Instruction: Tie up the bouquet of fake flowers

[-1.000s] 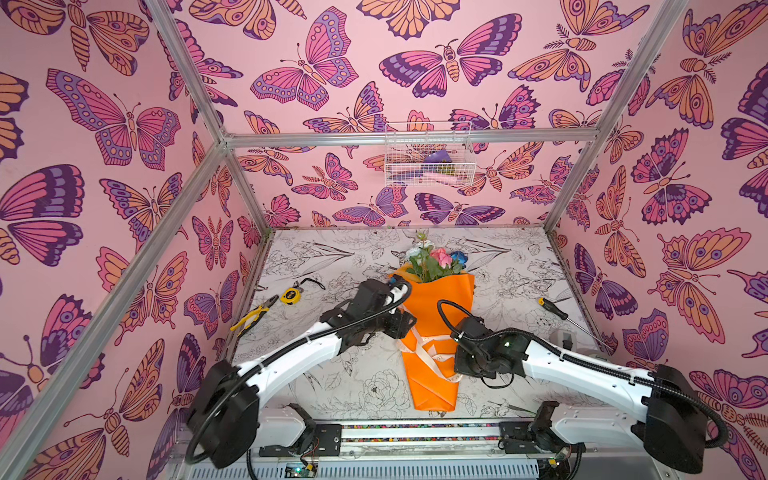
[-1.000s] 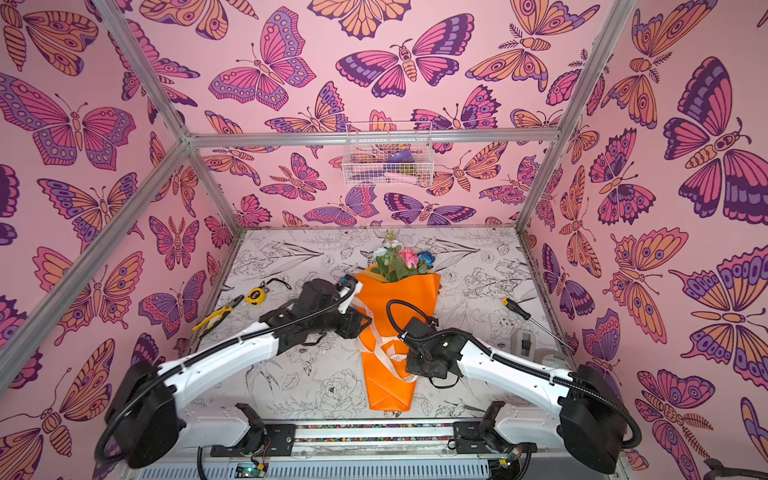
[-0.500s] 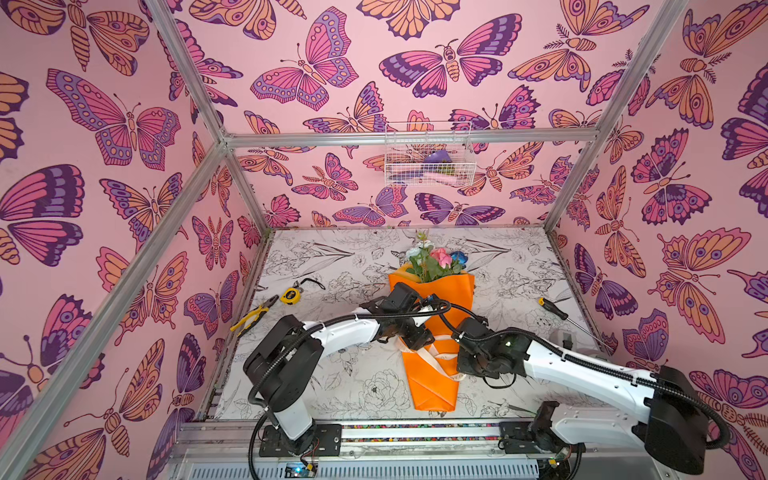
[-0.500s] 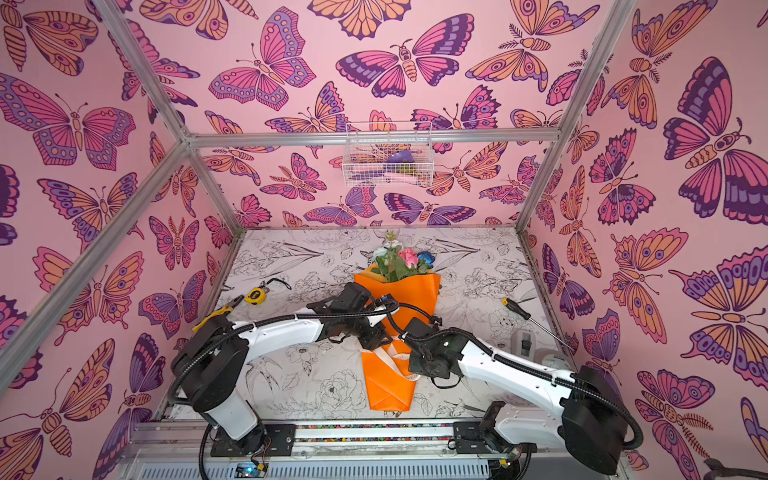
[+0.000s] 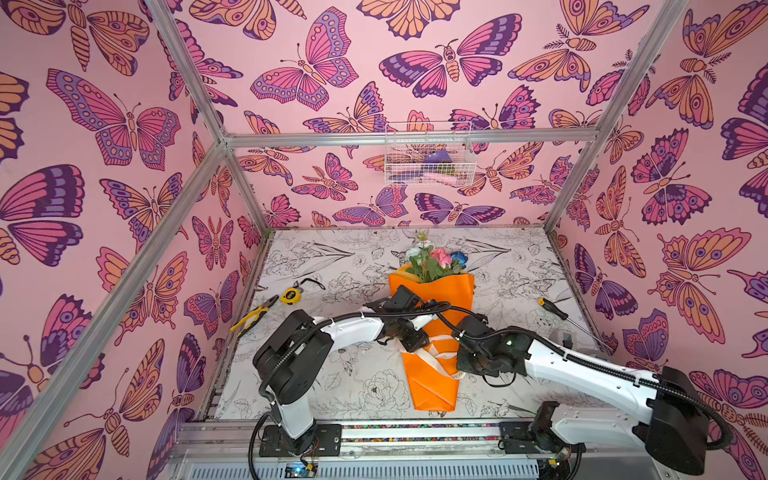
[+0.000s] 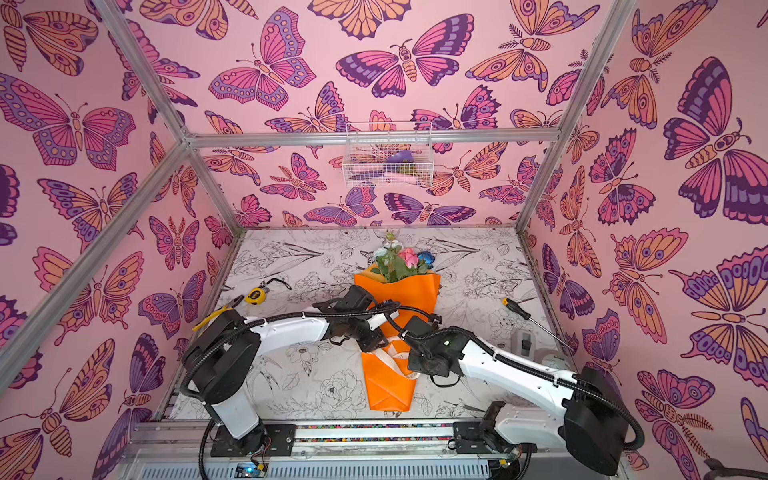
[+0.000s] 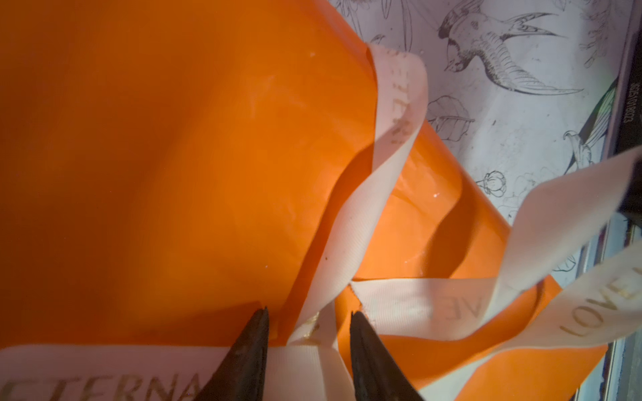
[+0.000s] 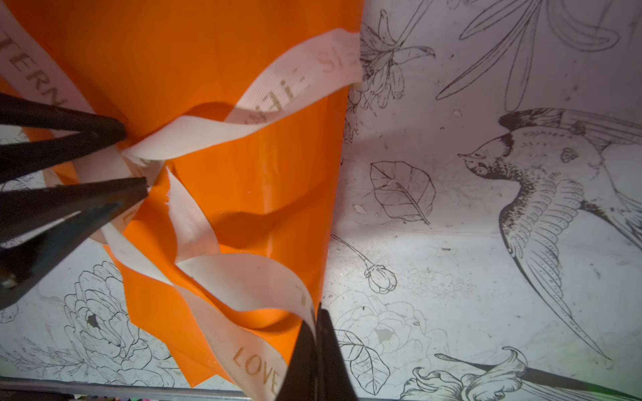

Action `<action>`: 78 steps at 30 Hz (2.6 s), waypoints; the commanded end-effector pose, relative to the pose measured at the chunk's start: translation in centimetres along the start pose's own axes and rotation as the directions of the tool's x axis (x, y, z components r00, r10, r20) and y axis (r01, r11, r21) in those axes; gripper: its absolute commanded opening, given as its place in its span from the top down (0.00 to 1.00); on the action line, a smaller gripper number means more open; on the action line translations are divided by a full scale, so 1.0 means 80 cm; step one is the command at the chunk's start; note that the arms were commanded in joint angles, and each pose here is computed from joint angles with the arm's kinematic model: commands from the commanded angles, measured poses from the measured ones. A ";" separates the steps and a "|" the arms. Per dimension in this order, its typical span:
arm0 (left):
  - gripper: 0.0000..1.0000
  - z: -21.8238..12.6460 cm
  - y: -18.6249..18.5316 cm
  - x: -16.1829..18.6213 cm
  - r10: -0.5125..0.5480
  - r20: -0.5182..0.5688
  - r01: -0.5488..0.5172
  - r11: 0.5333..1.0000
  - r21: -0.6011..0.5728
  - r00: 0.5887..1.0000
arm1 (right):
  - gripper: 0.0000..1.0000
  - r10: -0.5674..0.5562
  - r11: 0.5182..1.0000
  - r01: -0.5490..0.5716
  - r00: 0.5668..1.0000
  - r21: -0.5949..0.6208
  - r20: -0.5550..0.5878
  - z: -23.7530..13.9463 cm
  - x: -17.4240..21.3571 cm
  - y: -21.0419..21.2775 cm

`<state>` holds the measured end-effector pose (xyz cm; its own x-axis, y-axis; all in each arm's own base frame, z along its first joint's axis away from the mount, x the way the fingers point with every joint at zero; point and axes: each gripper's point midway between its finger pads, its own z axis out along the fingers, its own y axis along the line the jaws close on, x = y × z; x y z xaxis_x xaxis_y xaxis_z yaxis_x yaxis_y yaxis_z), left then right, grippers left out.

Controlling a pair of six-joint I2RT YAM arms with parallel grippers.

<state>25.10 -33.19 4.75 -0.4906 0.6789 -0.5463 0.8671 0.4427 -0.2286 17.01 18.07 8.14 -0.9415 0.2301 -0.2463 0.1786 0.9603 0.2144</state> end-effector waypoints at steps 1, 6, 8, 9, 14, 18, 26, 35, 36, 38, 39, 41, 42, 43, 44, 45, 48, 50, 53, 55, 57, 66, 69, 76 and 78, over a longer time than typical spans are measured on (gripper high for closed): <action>0.62 0.012 -0.001 0.013 0.006 -0.053 -0.006 1.000 0.001 0.999 | 1.00 0.004 1.000 -0.004 0.998 -0.009 0.057 -0.017 -0.016 0.004; 0.79 0.015 0.000 0.012 0.008 -0.063 -0.008 1.000 -0.008 0.998 | 1.00 0.002 1.000 -0.002 0.997 -0.001 0.080 -0.024 -0.021 0.000; 0.86 0.013 -0.001 0.008 0.011 -0.055 -0.012 1.000 -0.010 0.998 | 1.00 0.000 1.000 0.000 0.996 0.003 0.093 -0.028 -0.023 -0.001; 0.89 0.011 -0.003 0.005 0.014 -0.049 -0.014 1.000 -0.006 0.999 | 1.00 -0.003 1.000 0.003 0.995 0.008 0.097 -0.029 -0.023 -0.002; 1.00 0.004 -0.011 -0.008 0.017 -0.020 -0.017 1.000 0.008 1.000 | 1.00 -0.012 1.000 0.010 0.993 0.010 0.118 -0.033 -0.027 -0.001; 1.00 -0.007 -0.013 -0.021 0.016 0.011 -0.015 1.000 -0.015 1.000 | 1.00 -0.020 1.000 0.018 0.992 0.018 0.128 -0.032 -0.028 0.002; 1.00 -0.048 -0.017 -0.052 0.032 0.131 -0.022 0.997 -0.078 0.991 | 1.00 -0.021 1.000 0.020 0.986 0.010 0.167 -0.019 -0.040 0.018; 1.00 -0.063 -0.024 -0.061 0.039 0.165 -0.027 0.997 -0.073 0.986 | 1.00 -0.013 0.999 0.021 0.964 -0.029 0.267 -0.003 -0.067 0.049; 1.00 -0.063 -0.024 -0.061 0.039 0.166 -0.027 0.997 -0.072 0.985 | 1.00 -0.010 0.999 0.020 0.959 -0.034 0.282 -0.003 -0.071 0.053; 1.00 -0.066 -0.025 -0.066 0.040 0.176 -0.027 0.997 -0.071 0.984 | 1.00 -0.010 0.999 0.023 0.947 -0.039 0.321 -0.001 -0.081 0.060; 1.00 -0.068 -0.025 -0.068 0.039 0.180 -0.026 0.997 -0.072 0.983 | 1.00 -0.011 0.999 0.024 0.941 -0.037 0.337 -0.001 -0.085 0.062; 1.00 -0.071 -0.026 -0.072 0.036 0.190 -0.022 0.997 -0.074 0.981 | 1.00 -0.010 0.999 0.022 0.924 -0.026 0.382 -0.001 -0.097 0.067; 1.00 -0.072 -0.026 -0.074 0.034 0.194 -0.020 0.997 -0.076 0.980 | 1.00 -0.011 1.000 0.021 0.918 -0.021 0.396 -0.001 -0.102 0.069; 1.00 -0.073 -0.025 -0.076 0.031 0.197 -0.016 0.997 -0.078 0.980 | 1.00 -0.015 0.999 0.026 0.913 -0.022 0.407 0.000 -0.106 0.074; 1.00 -0.074 -0.025 -0.076 0.030 0.198 -0.015 0.997 -0.080 0.980 | 1.00 -0.018 0.999 0.033 0.912 -0.030 0.410 0.002 -0.108 0.080; 1.00 -0.074 -0.024 -0.077 0.030 0.200 -0.014 0.996 -0.083 0.979 | 1.00 -0.022 0.999 0.038 0.912 -0.030 0.409 0.004 -0.108 0.083; 1.00 -0.077 -0.023 -0.080 0.030 0.209 -0.011 0.996 -0.093 0.977 | 1.00 -0.033 0.998 0.050 0.926 -0.035 0.376 0.018 -0.103 0.092; 1.00 -0.078 -0.023 -0.082 0.029 0.215 -0.009 0.995 -0.095 0.976 | 0.96 -0.038 0.997 0.056 0.937 -0.044 0.346 0.028 -0.096 0.096; 1.00 -0.076 -0.022 -0.081 0.022 0.217 -0.002 0.996 -0.092 0.976 | 0.82 -0.044 0.996 0.067 0.954 -0.067 0.298 0.038 -0.084 0.101; 1.00 -0.074 -0.022 -0.079 0.018 0.215 0.002 0.996 -0.091 0.976 | 0.70 -0.045 0.995 0.067 0.961 -0.072 0.274 0.041 -0.076 0.097; 1.00 -0.072 -0.021 -0.076 0.013 0.211 0.007 0.996 -0.093 0.977 | 0.59 -0.046 0.994 0.070 0.964 -0.082 0.262 0.039 -0.070 0.092; 1.00 -0.071 -0.022 -0.070 0.006 0.207 0.012 0.996 -0.088 0.978 | 0.53 -0.060 0.989 0.093 0.961 -0.112 0.271 -0.001 -0.067 0.077; 1.00 -0.067 -0.022 -0.066 -0.002 0.200 0.019 0.997 -0.081 0.980 | 0.49 -0.063 0.989 0.098 0.958 -0.114 0.279 -0.015 -0.066 0.069; 1.00 -0.061 -0.029 -0.051 -0.021 0.181 0.030 0.999 -0.044 0.983 | 0.48 -0.070 0.986 0.122 0.917 -0.110 0.394 -0.057 -0.089 0.053; 1.00 -0.060 -0.031 -0.047 -0.028 0.178 0.034 0.999 -0.031 0.984 | 0.47 -0.080 0.984 0.138 0.906 -0.112 0.415 -0.069 -0.101 0.052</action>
<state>25.68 -33.99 11.25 -0.4952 0.5459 -0.6759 0.8338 0.5171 -0.1932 22.84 20.67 14.72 -0.7873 0.2197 -0.5762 0.0248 0.9449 0.3263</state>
